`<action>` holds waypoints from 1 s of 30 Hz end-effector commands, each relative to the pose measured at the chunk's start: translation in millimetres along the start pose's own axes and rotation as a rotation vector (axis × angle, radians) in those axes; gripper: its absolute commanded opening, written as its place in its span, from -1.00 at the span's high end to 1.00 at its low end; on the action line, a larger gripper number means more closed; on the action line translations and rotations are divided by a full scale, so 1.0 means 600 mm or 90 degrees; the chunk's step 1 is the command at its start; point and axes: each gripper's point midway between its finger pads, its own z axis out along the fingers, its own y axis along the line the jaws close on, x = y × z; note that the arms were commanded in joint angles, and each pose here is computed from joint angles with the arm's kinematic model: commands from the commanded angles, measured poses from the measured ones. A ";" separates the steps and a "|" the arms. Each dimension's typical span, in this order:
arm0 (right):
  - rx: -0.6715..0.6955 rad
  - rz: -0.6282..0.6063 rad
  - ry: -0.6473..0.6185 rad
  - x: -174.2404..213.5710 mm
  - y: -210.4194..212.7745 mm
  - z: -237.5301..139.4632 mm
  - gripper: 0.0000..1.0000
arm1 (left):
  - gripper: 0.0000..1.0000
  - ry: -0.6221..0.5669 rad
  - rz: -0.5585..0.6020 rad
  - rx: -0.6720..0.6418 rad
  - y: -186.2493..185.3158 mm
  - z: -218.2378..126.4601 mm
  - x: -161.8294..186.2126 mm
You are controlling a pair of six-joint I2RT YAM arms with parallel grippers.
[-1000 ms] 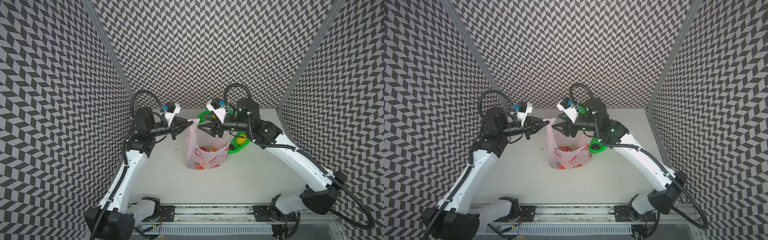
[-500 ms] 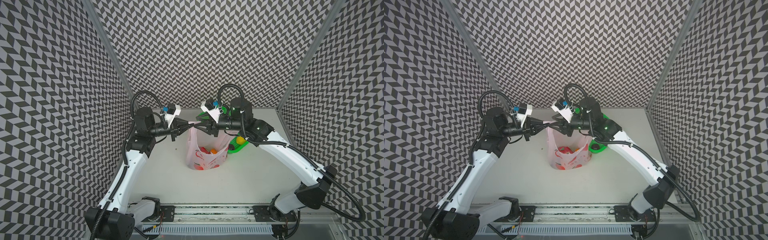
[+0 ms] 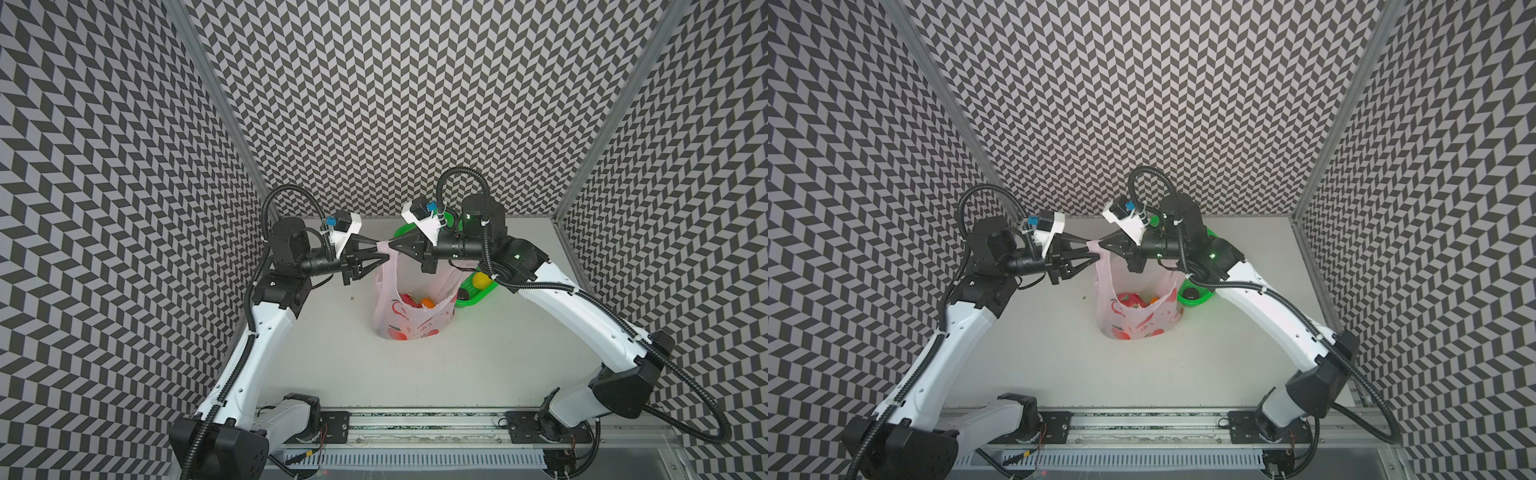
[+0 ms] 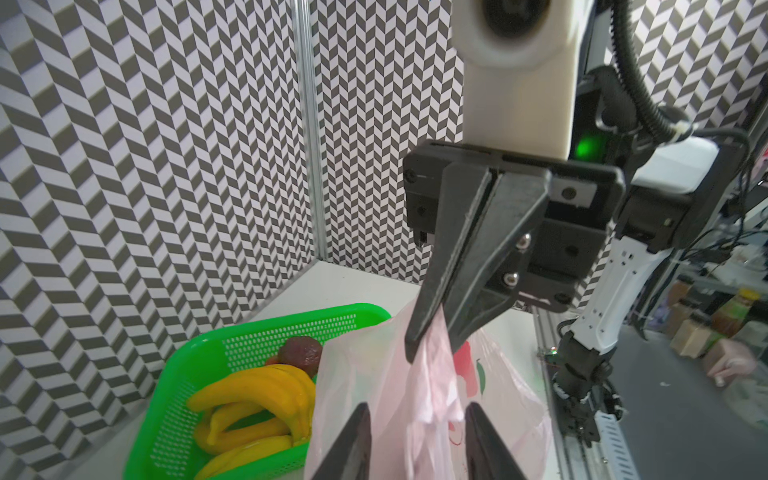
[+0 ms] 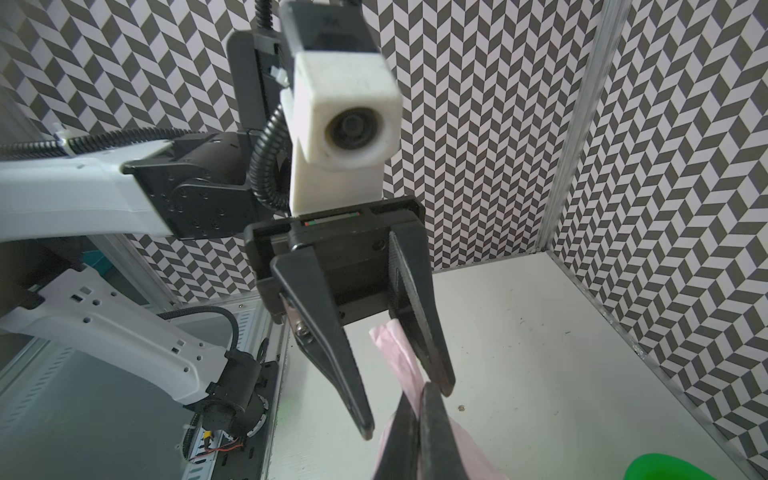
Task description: Place the fake fruits into the plastic bag and tie a complex knot
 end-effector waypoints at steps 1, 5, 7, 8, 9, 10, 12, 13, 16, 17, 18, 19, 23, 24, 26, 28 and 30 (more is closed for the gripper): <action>-0.001 -0.027 -0.042 -0.041 0.006 -0.008 1.00 | 0.07 -0.022 0.021 -0.018 -0.002 -0.007 -0.010; -0.002 -0.025 -0.043 -0.038 0.007 -0.008 1.00 | 0.03 -0.036 0.007 -0.016 0.004 -0.004 -0.009; -0.005 -0.024 -0.042 -0.036 0.008 -0.007 1.00 | -0.03 -0.043 0.004 -0.015 0.009 -0.002 -0.010; -0.006 -0.023 -0.043 -0.036 0.009 -0.007 1.00 | -0.04 -0.047 0.003 -0.015 0.011 -0.001 -0.011; -0.008 -0.022 -0.043 -0.035 0.009 -0.007 1.00 | -0.05 -0.052 0.002 -0.012 0.011 0.000 -0.013; -0.011 -0.022 -0.043 -0.034 0.010 -0.006 1.00 | -0.05 -0.057 0.001 -0.008 0.011 0.003 -0.013; -0.012 -0.021 -0.044 -0.034 0.011 -0.006 1.00 | -0.05 -0.064 -0.001 0.000 0.010 0.009 -0.015; -0.012 -0.020 -0.044 -0.033 0.011 -0.005 1.00 | -0.04 -0.065 -0.002 0.006 0.009 0.013 -0.014; -0.010 -0.018 -0.048 -0.036 0.011 -0.006 1.00 | 0.01 -0.063 -0.002 0.027 -0.001 0.030 -0.009; -0.010 -0.018 -0.049 -0.036 0.011 -0.006 1.00 | 0.03 -0.061 -0.001 0.035 -0.006 0.036 -0.006; -0.009 -0.015 -0.050 -0.037 0.010 -0.006 1.00 | 0.07 -0.058 -0.001 0.041 -0.009 0.040 -0.003; -0.009 -0.015 -0.051 -0.038 0.010 -0.006 1.00 | 0.12 -0.063 -0.001 0.018 -0.001 0.042 -0.002; 0.002 -0.012 -0.057 -0.044 0.007 -0.010 1.00 | 0.51 -0.076 -0.005 -0.008 0.002 0.046 0.012; 0.007 -0.010 -0.059 -0.046 0.006 -0.011 1.00 | 0.61 -0.077 -0.005 -0.015 0.002 0.045 0.017; 0.011 -0.008 -0.062 -0.051 0.005 -0.014 1.00 | 0.78 -0.079 -0.005 -0.025 0.003 0.043 0.025; 0.013 -0.008 -0.066 -0.056 0.006 -0.017 1.00 | 0.91 -0.076 -0.008 -0.028 0.002 0.042 0.033; 0.021 -0.007 -0.070 -0.061 0.003 -0.020 1.00 | 1.00 -0.070 -0.016 -0.028 0.001 0.043 0.043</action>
